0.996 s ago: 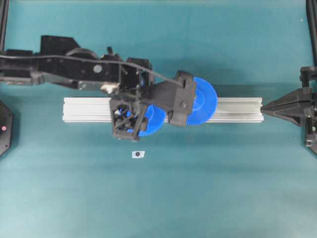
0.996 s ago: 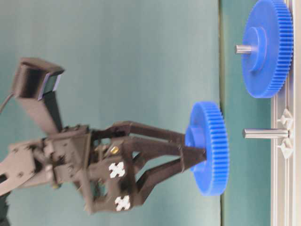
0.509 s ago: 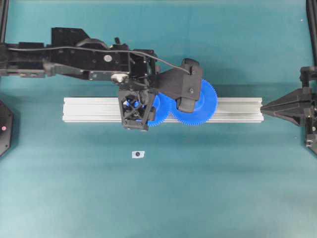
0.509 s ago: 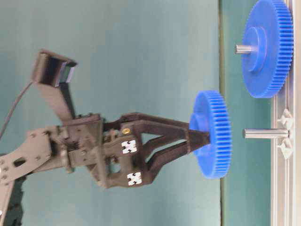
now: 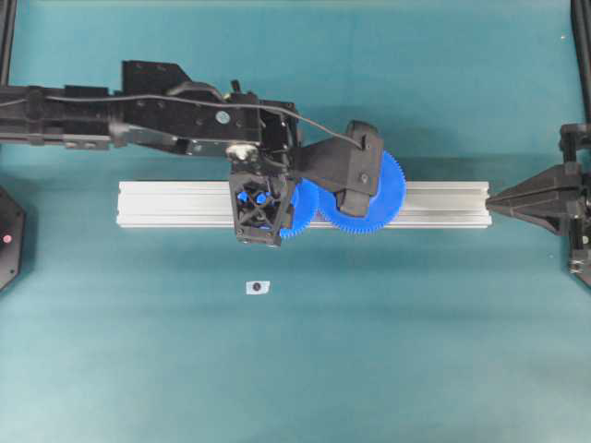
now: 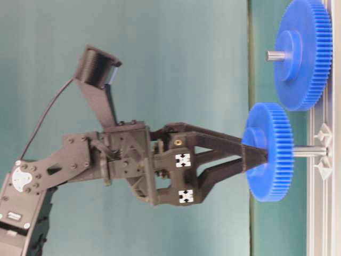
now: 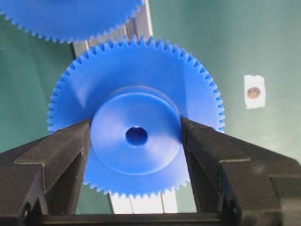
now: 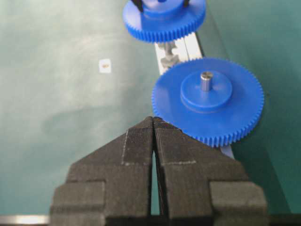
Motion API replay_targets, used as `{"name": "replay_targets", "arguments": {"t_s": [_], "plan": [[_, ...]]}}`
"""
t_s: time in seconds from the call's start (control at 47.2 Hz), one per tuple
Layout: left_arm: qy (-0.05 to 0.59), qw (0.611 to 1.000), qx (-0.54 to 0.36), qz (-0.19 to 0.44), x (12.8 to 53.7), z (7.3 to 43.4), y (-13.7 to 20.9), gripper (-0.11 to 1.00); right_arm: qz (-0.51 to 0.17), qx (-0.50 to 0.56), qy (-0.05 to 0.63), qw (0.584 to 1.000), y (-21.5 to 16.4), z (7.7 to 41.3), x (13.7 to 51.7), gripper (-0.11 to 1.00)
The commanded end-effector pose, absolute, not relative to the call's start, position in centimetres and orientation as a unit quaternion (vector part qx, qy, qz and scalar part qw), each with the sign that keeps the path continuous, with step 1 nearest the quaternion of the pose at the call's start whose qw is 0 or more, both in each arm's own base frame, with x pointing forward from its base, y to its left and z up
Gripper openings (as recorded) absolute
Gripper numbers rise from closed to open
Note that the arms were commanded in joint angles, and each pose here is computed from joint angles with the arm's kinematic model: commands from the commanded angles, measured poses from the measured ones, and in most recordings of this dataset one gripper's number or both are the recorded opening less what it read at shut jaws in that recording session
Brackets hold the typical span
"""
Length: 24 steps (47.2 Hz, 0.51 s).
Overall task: Find the location of the shaft and insert the small gear.
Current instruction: 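Carry the gear over the rail to the empty left shaft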
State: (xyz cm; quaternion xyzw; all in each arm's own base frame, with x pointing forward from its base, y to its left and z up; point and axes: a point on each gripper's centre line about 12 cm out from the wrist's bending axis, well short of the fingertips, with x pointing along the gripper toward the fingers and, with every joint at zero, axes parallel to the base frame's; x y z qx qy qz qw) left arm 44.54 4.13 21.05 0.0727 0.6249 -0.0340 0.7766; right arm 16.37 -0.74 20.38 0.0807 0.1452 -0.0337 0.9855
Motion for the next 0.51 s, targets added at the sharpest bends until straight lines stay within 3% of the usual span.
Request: {"name": "replay_targets", "arguments": {"t_s": [0.0,0.488], "plan": [[0.61,0.789,0.075,-0.03,44.9,22.3,4.4,0.63,-0.035,0.088,0.138,0.986,-0.8,20.8,16.6,-0.01],[0.62,0.782,0.066,-0.021,44.7,21.4,5.6,0.63,-0.035,0.088,0.139,0.986,-0.8,20.8,16.5,-0.01]]}}
